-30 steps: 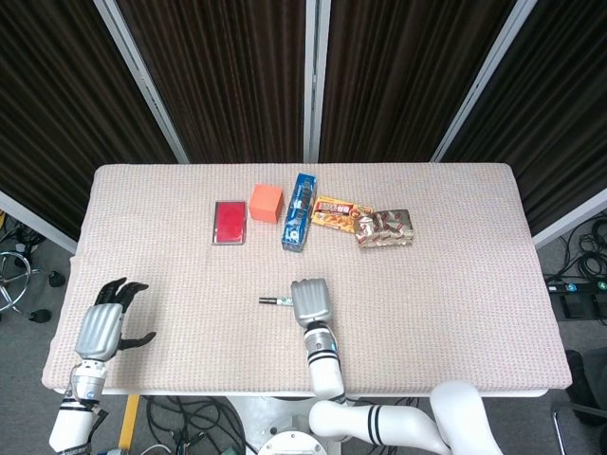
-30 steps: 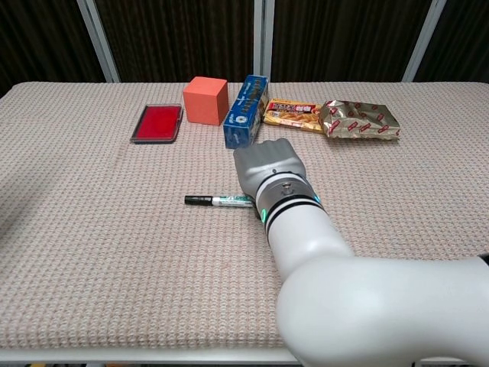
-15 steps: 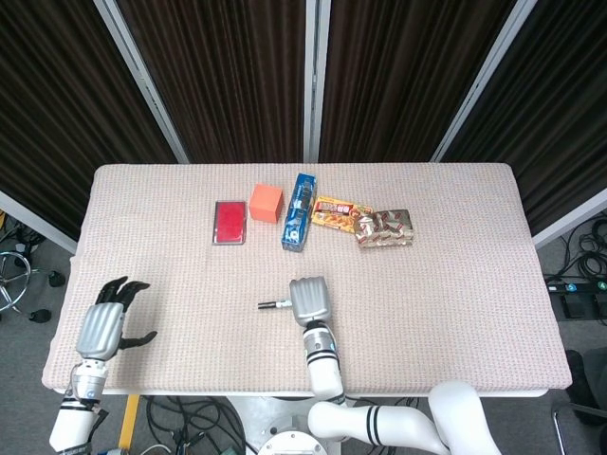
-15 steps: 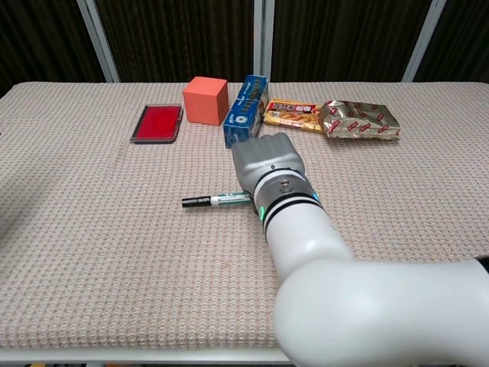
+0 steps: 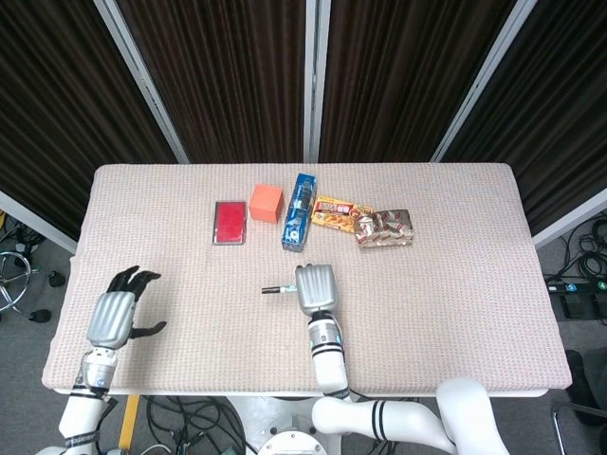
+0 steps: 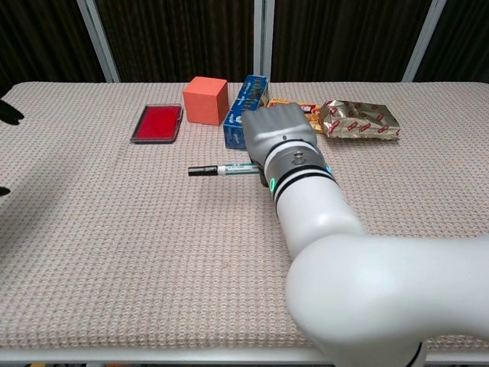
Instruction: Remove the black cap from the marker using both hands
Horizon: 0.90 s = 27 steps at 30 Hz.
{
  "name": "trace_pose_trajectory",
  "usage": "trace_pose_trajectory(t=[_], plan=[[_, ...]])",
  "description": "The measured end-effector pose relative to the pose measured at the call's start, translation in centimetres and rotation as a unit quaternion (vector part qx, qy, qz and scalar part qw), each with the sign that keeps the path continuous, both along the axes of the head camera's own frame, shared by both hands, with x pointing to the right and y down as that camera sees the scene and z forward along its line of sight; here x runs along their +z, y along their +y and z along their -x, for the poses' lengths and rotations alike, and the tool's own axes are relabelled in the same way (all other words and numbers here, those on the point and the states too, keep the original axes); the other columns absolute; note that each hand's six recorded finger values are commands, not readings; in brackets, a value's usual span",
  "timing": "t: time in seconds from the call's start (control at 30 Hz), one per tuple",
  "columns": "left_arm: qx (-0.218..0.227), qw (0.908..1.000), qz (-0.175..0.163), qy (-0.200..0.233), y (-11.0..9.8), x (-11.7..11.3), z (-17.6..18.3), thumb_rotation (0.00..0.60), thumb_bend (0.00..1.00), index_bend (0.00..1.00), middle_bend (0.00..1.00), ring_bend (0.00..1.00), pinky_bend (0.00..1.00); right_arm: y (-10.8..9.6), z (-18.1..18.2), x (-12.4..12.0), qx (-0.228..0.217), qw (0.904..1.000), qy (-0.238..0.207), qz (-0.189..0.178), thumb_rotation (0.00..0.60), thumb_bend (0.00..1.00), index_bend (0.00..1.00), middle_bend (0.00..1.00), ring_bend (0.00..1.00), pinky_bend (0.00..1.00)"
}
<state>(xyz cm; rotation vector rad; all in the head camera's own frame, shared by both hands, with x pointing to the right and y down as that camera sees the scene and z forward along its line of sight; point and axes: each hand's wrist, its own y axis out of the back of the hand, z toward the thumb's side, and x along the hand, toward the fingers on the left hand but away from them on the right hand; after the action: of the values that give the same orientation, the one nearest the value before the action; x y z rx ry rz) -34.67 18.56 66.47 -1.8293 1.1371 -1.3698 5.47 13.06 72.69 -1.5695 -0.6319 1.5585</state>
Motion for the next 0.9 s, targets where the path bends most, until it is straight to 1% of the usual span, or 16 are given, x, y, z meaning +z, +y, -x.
trace_pose_trajectory(t=[0.07, 0.2, 0.3, 0.4, 0.6, 0.77, 0.9], plan=[[0.011, 0.9999, -0.011, -0.006, -1.0, -0.2, -1.0, 0.600, 0.16, 0.24, 0.27, 0.19, 0.26, -0.6, -0.1, -0.3, 0.006, 1.0000, -0.001, -0.006, 0.600, 0.26, 0.63, 0.60, 0.82, 0.96], [0.030, 0.9989, -0.034, -0.017, -3.6, -0.1, -4.2, 0.600, 0.16, 0.27, 0.32, 0.25, 0.33, -1.9, -0.1, -1.0, 0.018, 0.9996, -0.003, -0.020, 0.600, 0.26, 0.63, 0.60, 0.82, 0.96], [0.030, 0.9987, -0.039, -0.009, -5.0, 0.4, -7.2, 0.600, 0.16, 0.32, 0.38, 0.30, 0.38, -3.0, 0.0, -1.6, 0.024, 0.9992, -0.004, -0.031, 0.600, 0.26, 0.63, 0.60, 0.82, 0.96], [0.026, 0.9990, -0.037, 0.002, -6.0, 1.3, -10.5, 0.600, 0.16, 0.34, 0.40, 0.32, 0.40, -3.8, 0.2, -1.9, 0.030, 0.9989, -0.005, -0.035, 0.600, 0.26, 0.63, 0.60, 0.82, 0.96], [0.008, 0.9998, -0.013, 0.012, -6.8, 3.4, -16.1, 0.600, 0.18, 0.38, 0.42, 0.34, 0.42, -4.2, 0.3, -1.4, 0.038, 0.9988, -0.007, -0.028, 0.600, 0.27, 0.63, 0.60, 0.82, 0.96], [-0.004, 0.9999, -0.002, 0.014, -7.1, 4.6, -17.9, 0.600, 0.19, 0.39, 0.43, 0.35, 0.42, -3.9, 0.6, -0.6, 0.043, 0.9988, -0.016, -0.018, 0.600, 0.27, 0.63, 0.60, 0.82, 0.96], [-0.002, 0.9999, 0.002, 0.010, -7.2, 5.3, -18.8, 0.600, 0.19, 0.40, 0.44, 0.36, 0.43, -3.9, 1.0, -0.5, 0.046, 0.9985, -0.026, -0.016, 0.600, 0.27, 0.63, 0.60, 0.82, 0.96]])
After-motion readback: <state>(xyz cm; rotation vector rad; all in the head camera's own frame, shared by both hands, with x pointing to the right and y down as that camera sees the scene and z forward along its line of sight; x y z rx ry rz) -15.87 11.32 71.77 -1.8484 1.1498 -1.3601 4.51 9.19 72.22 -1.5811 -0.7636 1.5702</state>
